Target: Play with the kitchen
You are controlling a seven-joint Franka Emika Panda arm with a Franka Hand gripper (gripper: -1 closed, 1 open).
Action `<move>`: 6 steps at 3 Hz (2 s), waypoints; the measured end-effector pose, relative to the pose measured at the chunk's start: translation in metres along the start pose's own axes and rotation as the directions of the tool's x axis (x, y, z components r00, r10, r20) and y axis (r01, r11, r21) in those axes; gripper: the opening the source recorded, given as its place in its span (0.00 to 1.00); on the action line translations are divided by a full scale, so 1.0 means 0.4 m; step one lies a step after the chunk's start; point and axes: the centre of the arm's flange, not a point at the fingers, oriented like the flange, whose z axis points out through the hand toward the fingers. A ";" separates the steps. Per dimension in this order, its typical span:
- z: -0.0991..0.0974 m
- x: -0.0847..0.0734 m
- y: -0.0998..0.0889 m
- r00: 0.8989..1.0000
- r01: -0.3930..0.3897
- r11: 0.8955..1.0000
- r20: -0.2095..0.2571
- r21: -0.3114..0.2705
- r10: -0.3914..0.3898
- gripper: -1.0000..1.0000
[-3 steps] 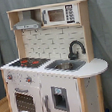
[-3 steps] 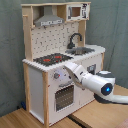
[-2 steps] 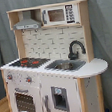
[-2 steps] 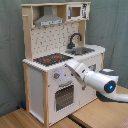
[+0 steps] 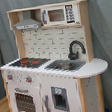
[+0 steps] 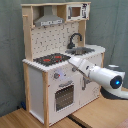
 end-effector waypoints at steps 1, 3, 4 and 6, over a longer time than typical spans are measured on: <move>-0.026 -0.009 0.039 0.996 0.092 0.996 0.008 -0.005 -0.092 1.00; -0.060 -0.038 0.142 0.966 0.257 0.966 0.020 -0.027 -0.256 1.00; -0.075 -0.061 0.214 0.944 0.330 0.943 0.027 -0.045 -0.329 1.00; -0.125 -0.107 0.341 0.899 0.438 0.896 0.025 -0.073 -0.437 1.00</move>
